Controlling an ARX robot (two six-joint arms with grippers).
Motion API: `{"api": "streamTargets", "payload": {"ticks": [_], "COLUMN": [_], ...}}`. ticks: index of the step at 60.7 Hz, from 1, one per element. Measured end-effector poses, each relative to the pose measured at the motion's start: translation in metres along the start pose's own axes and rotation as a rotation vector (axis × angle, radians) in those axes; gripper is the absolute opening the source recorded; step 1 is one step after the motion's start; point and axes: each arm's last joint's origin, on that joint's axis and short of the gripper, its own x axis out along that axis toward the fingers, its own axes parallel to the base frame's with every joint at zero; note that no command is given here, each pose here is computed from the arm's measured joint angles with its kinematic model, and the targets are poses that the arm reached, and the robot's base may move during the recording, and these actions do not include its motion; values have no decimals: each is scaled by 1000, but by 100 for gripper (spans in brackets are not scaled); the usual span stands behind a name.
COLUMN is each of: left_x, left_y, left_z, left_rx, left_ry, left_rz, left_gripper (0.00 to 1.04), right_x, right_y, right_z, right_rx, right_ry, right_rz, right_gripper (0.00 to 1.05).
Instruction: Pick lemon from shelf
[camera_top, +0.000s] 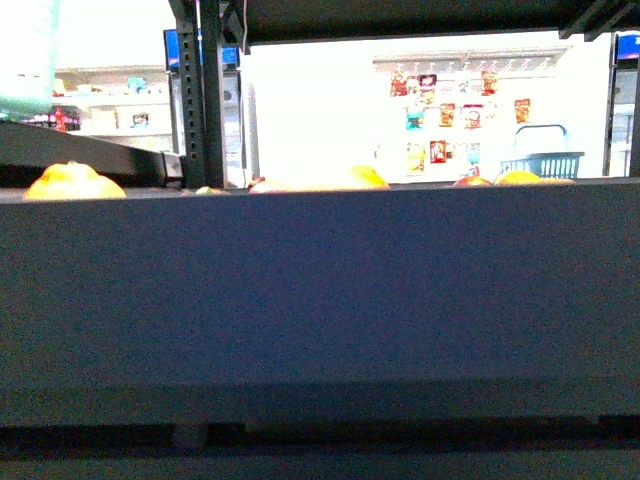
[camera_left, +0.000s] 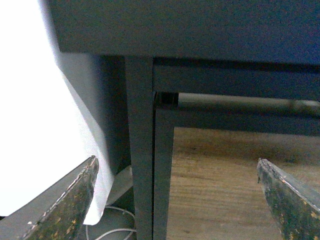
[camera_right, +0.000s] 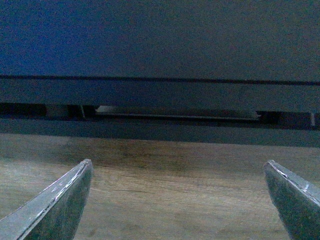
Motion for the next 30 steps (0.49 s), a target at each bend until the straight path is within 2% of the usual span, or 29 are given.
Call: {"api": "streamTargets", "payload": {"ticks": [30], "left_x": [0], "left_y": [0], "left_z": [0], "left_rx": [0], "left_ry": [0], "left_rz": [0], "left_gripper": [97], "right_x": [0], "right_y": [0], "right_z": [0], "right_rx": [0], "right_ry": [0], "right_rz": [0], "right_gripper": [102]}}
